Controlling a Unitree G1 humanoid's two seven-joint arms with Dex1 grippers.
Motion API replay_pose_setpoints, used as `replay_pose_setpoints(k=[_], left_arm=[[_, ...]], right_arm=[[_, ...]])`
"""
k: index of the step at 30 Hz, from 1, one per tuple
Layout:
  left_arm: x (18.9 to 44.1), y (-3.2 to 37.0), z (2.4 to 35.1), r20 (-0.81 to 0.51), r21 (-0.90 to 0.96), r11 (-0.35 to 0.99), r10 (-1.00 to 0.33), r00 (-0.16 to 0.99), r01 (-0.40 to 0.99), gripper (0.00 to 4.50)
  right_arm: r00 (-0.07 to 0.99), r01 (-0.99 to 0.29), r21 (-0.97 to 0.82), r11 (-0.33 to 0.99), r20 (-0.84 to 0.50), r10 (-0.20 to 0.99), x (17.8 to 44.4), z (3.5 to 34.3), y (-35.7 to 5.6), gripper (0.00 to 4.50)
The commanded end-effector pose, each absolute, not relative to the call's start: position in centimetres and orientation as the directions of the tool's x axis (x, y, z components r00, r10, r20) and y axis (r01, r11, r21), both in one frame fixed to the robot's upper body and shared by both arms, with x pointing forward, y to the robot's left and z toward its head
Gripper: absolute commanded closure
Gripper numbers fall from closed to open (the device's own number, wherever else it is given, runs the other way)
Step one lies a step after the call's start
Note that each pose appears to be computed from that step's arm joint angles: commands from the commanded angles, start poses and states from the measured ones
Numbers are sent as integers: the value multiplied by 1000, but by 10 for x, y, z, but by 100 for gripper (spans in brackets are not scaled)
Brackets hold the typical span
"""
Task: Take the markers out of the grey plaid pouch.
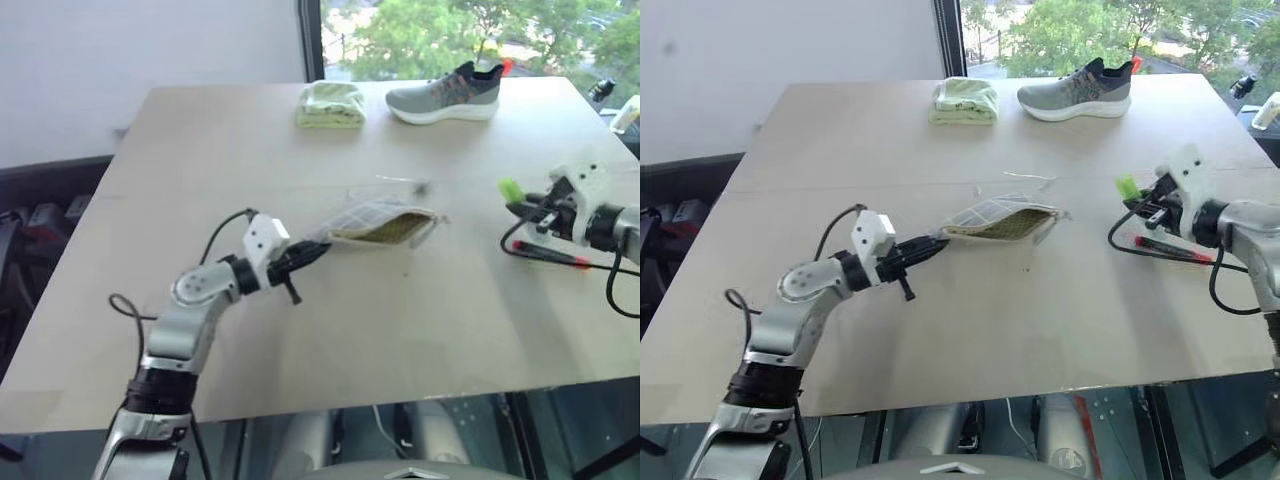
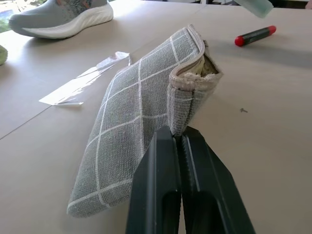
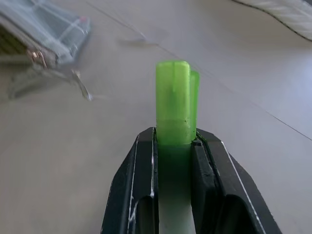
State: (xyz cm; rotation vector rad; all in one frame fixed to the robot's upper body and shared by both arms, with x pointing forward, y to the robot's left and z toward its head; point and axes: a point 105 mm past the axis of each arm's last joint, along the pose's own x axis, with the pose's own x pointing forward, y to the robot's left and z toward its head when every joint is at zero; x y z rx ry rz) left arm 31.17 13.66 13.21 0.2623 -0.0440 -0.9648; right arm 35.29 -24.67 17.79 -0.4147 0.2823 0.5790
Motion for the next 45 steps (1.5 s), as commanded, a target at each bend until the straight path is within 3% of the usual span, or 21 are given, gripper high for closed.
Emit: replay_pose_setpoints(k=[1, 4, 12, 16, 19, 23, 26, 27, 31, 34, 38, 45], left_arm=[[305, 144, 146, -51, 274, 557, -805, 590, 784, 450], [301, 149, 145, -58, 271, 571, -794, 605, 775, 450], [295, 150, 147, -68, 284, 572, -788, 612, 769, 450], [294, 155, 149, -72, 302, 583, -775, 628, 754, 450], [295, 163, 158, -35, 291, 614, -760, 649, 734, 363], [294, 175, 154, -50, 297, 663, -707, 705, 687, 180], [291, 191, 143, -99, 303, 700, -652, 751, 647, 28], [288, 196, 139, -114, 289, 710, -641, 759, 642, 7], [262, 204, 125, -186, 201, 728, -629, 755, 656, 7], [237, 202, 110, -256, 139, 713, -645, 720, 687, 7], [209, 195, 99, -300, 44, 716, -656, 693, 697, 7], [198, 190, 98, -284, 20, 745, -635, 718, 667, 7]], right_arm=[[799, -587, -263, 765, -336, 498, 353, 181, -239, 416], [802, -582, -218, 783, -317, 507, 358, 178, -229, 416], [853, -513, -301, 804, -283, 438, 375, 175, -226, 30], [830, -551, -219, 805, -239, 503, 366, 184, -218, 30], [751, -652, -48, 757, -180, 635, 343, 187, -203, 23], [659, -726, 86, 682, -197, 726, 310, 172, -196, 23], [664, -710, 65, 701, -268, 698, 297, 154, -206, 23], [666, -708, 61, 704, -276, 693, 291, 150, -210, 23], [643, -738, 49, 673, -253, 723, 273, 145, -218, 23], [561, -797, 101, 595, -241, 792, 249, 139, -219, 23], [582, -780, 67, 623, -291, 760, 242, 129, -244, 23], [575, -789, 54, 612, -283, 768, 239, 124, -256, 23]])
